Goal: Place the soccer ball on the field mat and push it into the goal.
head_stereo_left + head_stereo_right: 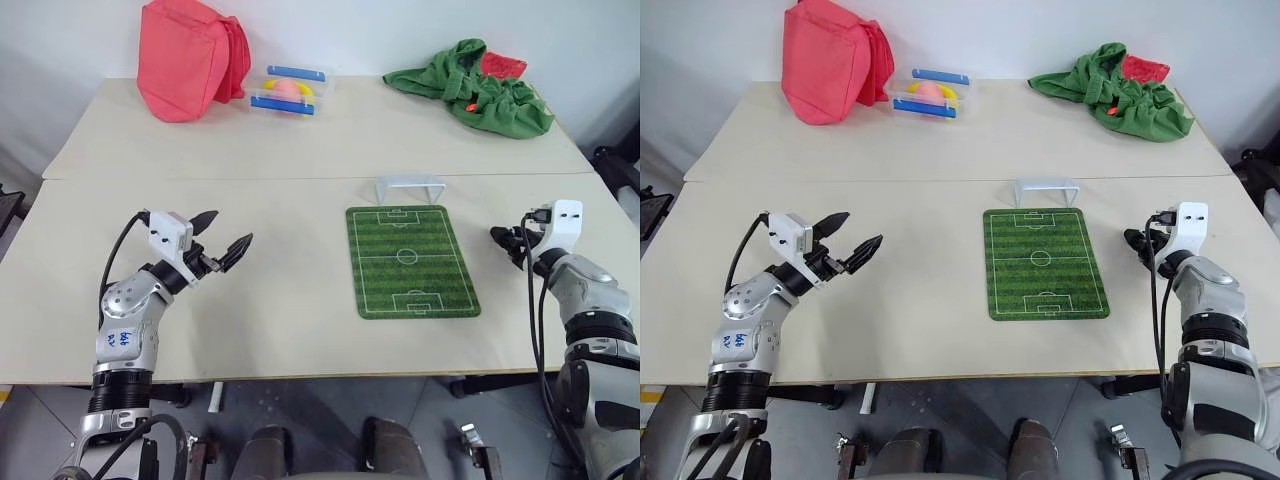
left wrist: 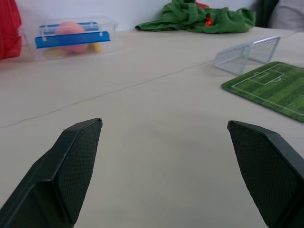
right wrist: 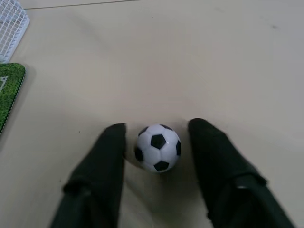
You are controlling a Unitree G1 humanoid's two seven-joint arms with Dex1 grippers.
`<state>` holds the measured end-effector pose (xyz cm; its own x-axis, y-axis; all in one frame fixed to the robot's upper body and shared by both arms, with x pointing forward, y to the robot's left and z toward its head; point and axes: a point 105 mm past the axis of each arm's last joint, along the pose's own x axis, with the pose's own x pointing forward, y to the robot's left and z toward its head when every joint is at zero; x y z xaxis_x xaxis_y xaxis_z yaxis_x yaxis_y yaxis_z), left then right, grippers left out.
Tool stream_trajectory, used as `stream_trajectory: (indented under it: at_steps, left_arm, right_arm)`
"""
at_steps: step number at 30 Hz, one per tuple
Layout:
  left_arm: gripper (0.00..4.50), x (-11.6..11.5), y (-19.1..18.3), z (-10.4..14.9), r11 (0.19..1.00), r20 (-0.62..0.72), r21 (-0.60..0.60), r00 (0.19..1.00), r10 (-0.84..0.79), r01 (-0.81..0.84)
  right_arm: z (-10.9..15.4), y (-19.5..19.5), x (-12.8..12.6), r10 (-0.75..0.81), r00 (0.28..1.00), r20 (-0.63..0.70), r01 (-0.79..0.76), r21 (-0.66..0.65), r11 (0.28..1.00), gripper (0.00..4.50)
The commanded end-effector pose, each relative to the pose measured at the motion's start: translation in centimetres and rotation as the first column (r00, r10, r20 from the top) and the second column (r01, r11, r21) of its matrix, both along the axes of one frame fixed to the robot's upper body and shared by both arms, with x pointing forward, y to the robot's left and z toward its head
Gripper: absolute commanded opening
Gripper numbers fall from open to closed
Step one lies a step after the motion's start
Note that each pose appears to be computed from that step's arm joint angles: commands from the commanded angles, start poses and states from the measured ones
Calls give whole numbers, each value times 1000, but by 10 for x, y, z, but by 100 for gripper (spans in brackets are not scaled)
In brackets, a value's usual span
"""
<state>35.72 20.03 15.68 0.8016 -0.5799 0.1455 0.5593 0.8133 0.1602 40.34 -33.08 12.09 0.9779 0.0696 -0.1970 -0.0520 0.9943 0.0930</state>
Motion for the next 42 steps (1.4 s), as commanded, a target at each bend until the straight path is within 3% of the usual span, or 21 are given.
stream_trajectory:
  at_steps: [1,7,10,13,17,22,25,33,42]
  left_arm:
    - [450,-2,1,6,999,12,1,999,-47,47]
    - [450,-9,-7,5,981,-19,-7,980,-196,196]
    - [450,-33,-19,-1,924,-50,43,925,-378,380]
    - [450,-53,-26,-11,864,-103,64,865,-491,499]
    - [450,-70,-33,-25,798,-158,109,803,-575,593]
    - [450,-87,-41,-35,705,-187,148,720,-668,693]
    - [450,-90,-47,-36,668,-182,163,687,-703,726]
    - [450,-77,-69,-29,664,-79,201,688,-722,720]
    - [450,-76,-69,-33,654,-87,208,680,-728,727]
  right_arm:
    - [30,8,-4,95,991,93,-91,-44,995,87]
    - [69,63,-18,411,901,139,-385,-179,905,84]
    - [75,116,-41,685,727,44,-650,-277,708,84]
    - [65,149,-64,841,534,-87,-813,-328,482,84]
    - [46,170,-83,919,324,-226,-908,-346,235,84]
    - [19,159,-91,911,175,-373,-939,-343,40,84]
    - [16,152,-91,912,144,-383,-943,-332,10,84]
    - [5,132,-83,903,184,-388,-942,-331,50,84]
    - [-3,138,-80,914,172,-368,-947,-318,50,84]
